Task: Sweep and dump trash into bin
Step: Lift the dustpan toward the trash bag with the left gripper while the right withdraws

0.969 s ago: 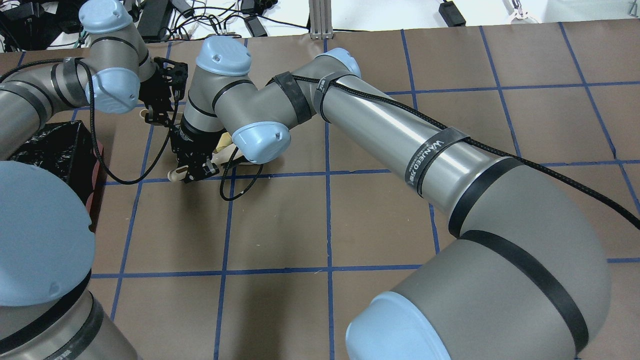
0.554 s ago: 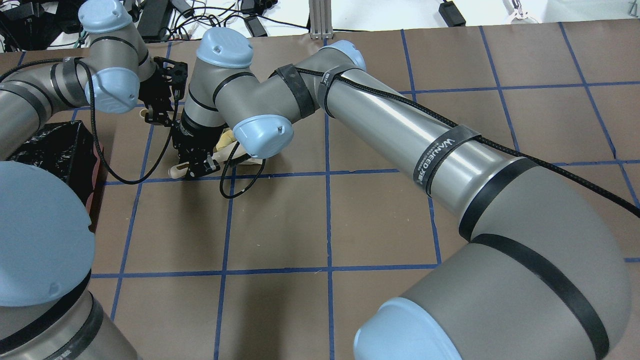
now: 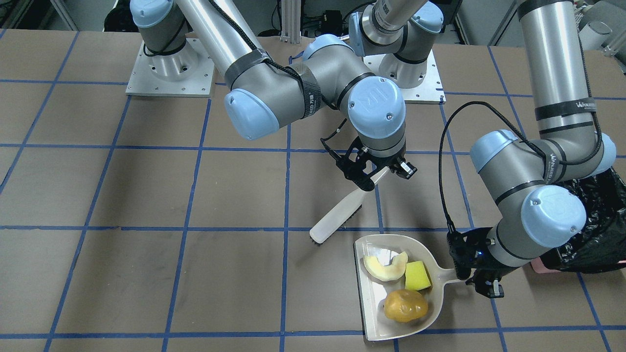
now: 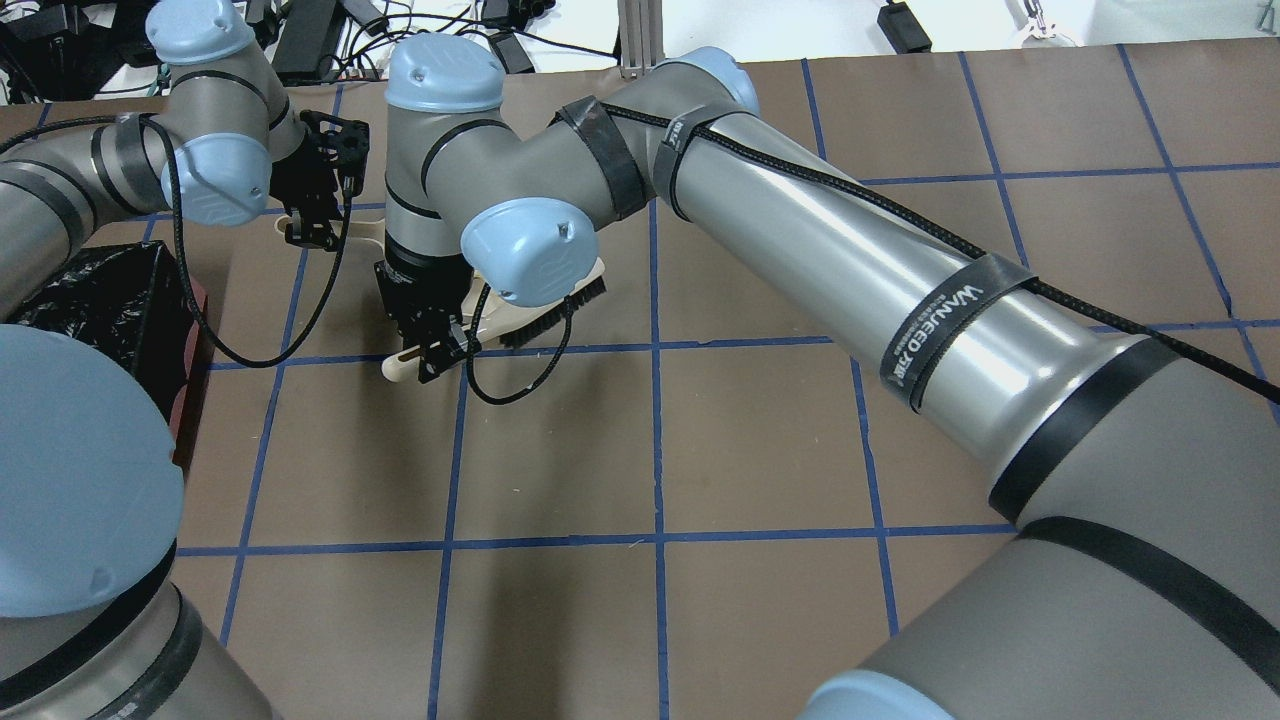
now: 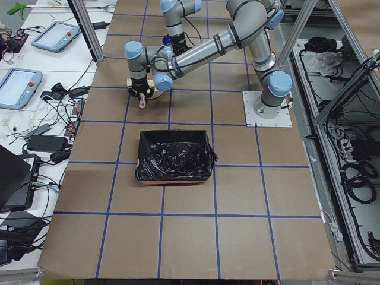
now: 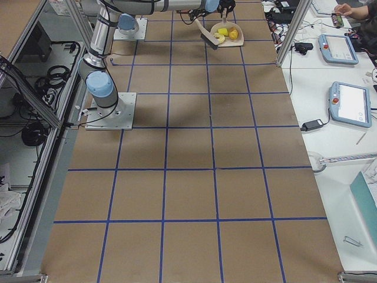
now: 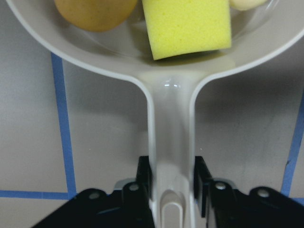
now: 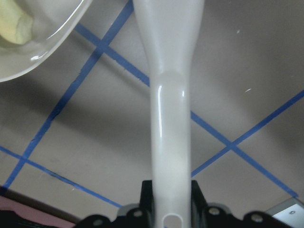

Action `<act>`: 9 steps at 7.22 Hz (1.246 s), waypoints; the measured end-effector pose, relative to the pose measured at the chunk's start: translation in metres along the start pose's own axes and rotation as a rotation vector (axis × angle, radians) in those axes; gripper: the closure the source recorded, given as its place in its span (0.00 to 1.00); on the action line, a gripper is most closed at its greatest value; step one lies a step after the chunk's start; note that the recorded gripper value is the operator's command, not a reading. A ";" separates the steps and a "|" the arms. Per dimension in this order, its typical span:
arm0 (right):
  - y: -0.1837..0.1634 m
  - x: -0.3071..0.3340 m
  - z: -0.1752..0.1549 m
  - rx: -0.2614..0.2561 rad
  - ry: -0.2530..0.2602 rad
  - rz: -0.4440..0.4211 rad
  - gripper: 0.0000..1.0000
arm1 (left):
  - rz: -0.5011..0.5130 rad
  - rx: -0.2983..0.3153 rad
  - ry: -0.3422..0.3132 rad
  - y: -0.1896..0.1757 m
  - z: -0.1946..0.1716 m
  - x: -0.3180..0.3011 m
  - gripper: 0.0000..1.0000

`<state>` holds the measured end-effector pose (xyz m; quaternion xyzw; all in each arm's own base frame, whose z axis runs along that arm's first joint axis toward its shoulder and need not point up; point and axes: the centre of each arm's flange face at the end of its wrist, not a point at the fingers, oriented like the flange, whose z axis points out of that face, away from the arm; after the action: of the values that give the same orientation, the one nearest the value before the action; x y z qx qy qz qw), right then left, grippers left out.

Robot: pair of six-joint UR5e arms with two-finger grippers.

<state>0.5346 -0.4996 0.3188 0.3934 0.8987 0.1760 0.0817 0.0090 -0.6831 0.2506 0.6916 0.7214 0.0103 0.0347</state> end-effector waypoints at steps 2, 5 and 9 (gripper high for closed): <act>-0.023 0.034 -0.014 0.103 0.082 -0.132 1.00 | -0.013 0.028 -0.008 0.006 -0.006 0.002 0.88; -0.102 0.087 -0.091 0.131 0.173 -0.327 1.00 | -0.065 0.096 -0.014 0.047 -0.035 0.013 0.94; -0.214 0.154 -0.178 0.147 0.257 -0.634 1.00 | -0.085 0.150 0.037 0.181 -0.108 0.074 0.95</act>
<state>0.2348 -0.5657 0.4009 0.0743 0.9894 0.1246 -0.0101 0.1793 -0.5980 0.3675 0.6606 0.7494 -0.0325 -0.0304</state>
